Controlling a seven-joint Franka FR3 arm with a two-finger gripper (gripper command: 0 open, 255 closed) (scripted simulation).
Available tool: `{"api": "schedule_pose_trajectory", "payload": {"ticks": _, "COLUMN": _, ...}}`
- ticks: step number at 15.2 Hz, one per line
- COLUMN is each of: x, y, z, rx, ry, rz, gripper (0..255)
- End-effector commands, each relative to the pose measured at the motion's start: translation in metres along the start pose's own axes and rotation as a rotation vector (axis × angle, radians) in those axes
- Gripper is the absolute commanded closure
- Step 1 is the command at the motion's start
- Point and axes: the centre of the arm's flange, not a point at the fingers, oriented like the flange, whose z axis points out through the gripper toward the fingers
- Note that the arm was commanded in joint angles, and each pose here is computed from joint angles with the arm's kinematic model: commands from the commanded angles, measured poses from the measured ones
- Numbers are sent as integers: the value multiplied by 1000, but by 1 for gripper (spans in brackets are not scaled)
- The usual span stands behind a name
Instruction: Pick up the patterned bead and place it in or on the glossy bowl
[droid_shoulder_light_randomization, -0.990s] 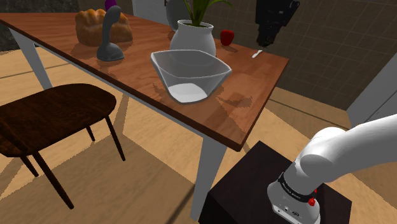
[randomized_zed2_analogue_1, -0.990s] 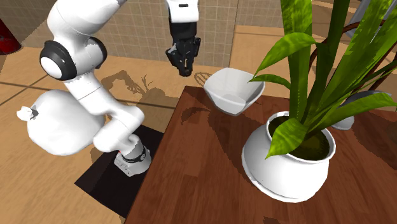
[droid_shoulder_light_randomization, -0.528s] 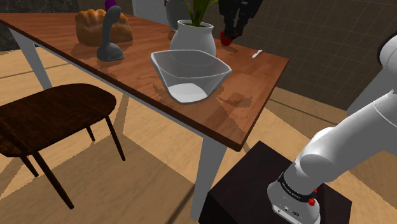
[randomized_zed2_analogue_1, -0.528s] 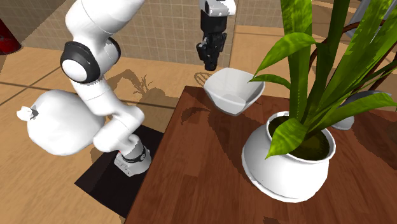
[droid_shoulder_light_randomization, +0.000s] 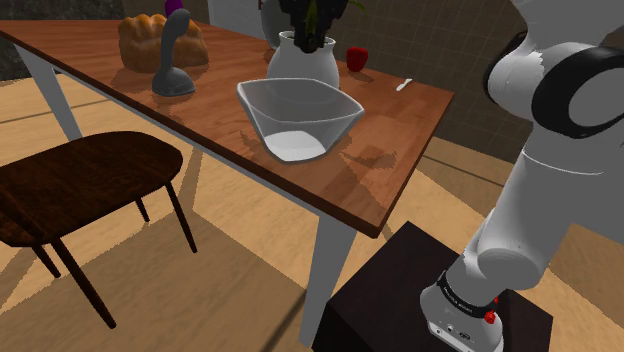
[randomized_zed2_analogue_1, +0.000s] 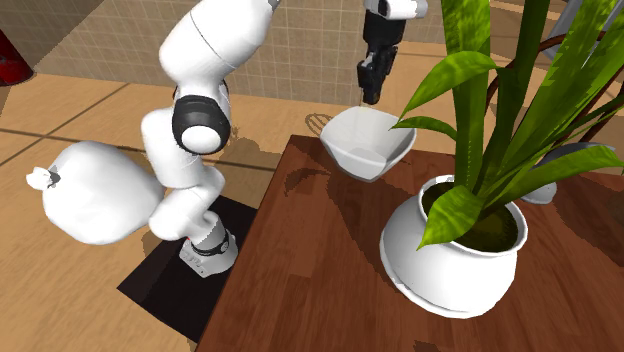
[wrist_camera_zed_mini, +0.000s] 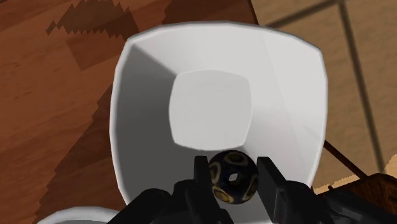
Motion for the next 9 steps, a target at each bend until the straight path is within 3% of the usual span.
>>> {"api": "schedule_pose_trajectory", "payload": {"ticks": 1, "x": 4, "y": -4, "z": 8, "rx": 2, "ry": 0, "rz": 4, "gripper": 255}}
{"api": "schedule_pose_trajectory", "payload": {"ticks": 9, "x": 4, "y": -4, "z": 50, "rx": 2, "ry": 0, "rz": 4, "gripper": 255}}
